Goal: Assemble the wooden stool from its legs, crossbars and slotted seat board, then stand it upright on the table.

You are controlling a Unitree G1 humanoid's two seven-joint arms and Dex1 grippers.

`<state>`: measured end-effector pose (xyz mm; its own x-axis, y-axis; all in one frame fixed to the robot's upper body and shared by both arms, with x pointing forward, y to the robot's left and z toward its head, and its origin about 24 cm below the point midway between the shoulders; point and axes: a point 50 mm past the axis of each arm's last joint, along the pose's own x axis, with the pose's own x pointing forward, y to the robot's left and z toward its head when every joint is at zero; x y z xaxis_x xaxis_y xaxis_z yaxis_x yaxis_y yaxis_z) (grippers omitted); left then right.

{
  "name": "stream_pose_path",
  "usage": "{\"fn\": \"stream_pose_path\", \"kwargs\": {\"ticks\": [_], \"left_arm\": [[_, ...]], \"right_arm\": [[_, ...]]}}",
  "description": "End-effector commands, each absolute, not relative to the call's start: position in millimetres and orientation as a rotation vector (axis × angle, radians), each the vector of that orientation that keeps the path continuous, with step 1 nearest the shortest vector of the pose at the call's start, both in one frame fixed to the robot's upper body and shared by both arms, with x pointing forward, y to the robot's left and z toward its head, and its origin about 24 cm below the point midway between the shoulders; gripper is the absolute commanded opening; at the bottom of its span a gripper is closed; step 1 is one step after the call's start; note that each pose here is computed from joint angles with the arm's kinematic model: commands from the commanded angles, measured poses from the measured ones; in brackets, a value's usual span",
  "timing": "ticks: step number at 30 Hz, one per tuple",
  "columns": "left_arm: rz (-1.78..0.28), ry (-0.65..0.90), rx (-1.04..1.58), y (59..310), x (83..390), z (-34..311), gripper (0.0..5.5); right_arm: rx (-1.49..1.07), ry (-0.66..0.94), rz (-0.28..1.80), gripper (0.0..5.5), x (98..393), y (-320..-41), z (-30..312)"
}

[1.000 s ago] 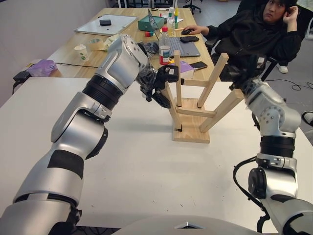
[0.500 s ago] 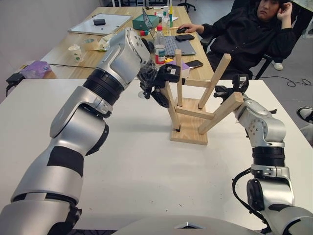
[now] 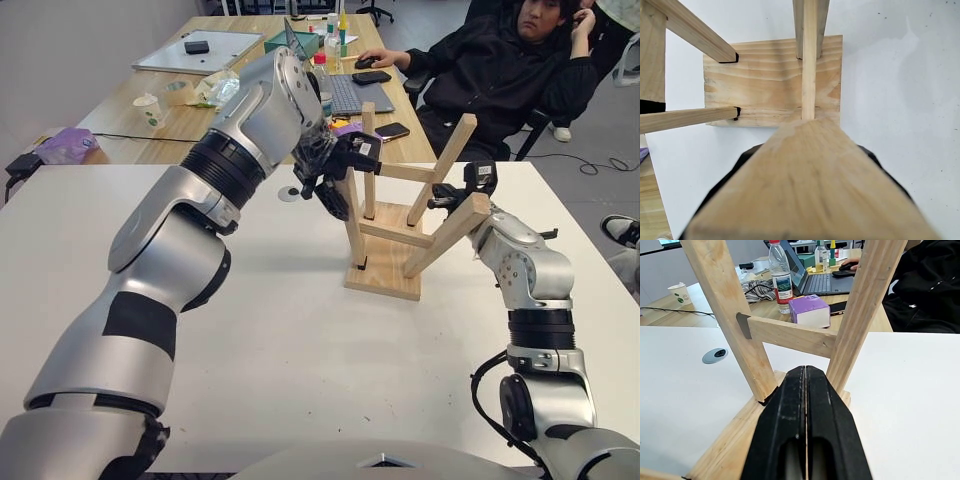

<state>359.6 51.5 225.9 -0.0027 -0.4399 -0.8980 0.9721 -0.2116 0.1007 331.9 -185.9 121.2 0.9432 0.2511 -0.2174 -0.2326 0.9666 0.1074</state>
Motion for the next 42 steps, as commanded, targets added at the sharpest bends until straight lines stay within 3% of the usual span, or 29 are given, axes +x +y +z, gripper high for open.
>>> {"fn": "stream_pose_path", "kwargs": {"ticks": [1,5,11,17,20,22,23,25,27,30,35,38,42], "left_arm": [[-1.728,1.247,1.285,17,298,55,2.02],[-1.773,1.175,1.303,-10,288,59,2.02],[-1.824,1.163,1.24,-14,275,50,2.02],[-1.91,1.12,1.235,-42,247,43,2.02],[-1.931,1.037,1.193,-50,246,51,2.02],[-1.939,0.886,1.116,-56,257,71,2.02],[-1.917,0.796,1.061,-62,266,87,2.39],[-1.866,0.641,0.944,-68,281,124,2.85],[-1.815,0.469,0.801,-67,293,172,2.85],[-1.752,0.315,0.697,-44,300,214,2.85],[-1.541,0.223,0.532,19,319,262,2.85],[-1.402,0.238,0.423,60,328,262,2.85],[-1.316,0.317,0.376,95,323,240,2.85]], "right_arm": [[0.168,0.286,0.546,0.0,317,-103,108],[0.176,0.293,0.551,0.0,316,-99,105],[0.188,0.289,0.475,0.0,319,-116,102],[0.19,0.288,0.462,0.0,324,-117,105],[0.19,0.28,0.45,0.0,326,-121,107],[0.191,0.276,0.423,0.0,326,-130,107],[0.189,0.276,0.411,0.0,326,-134,107],[0.181,0.274,0.4,0.0,326,-139,108],[0.175,0.272,0.396,0.0,326,-143,109],[0.166,0.273,0.396,0.0,326,-146,111],[0.144,0.282,0.409,0.0,326,-152,113],[0.127,0.282,0.429,0.0,326,-151,117],[0.116,0.276,0.439,0.0,326,-153,122]]}}
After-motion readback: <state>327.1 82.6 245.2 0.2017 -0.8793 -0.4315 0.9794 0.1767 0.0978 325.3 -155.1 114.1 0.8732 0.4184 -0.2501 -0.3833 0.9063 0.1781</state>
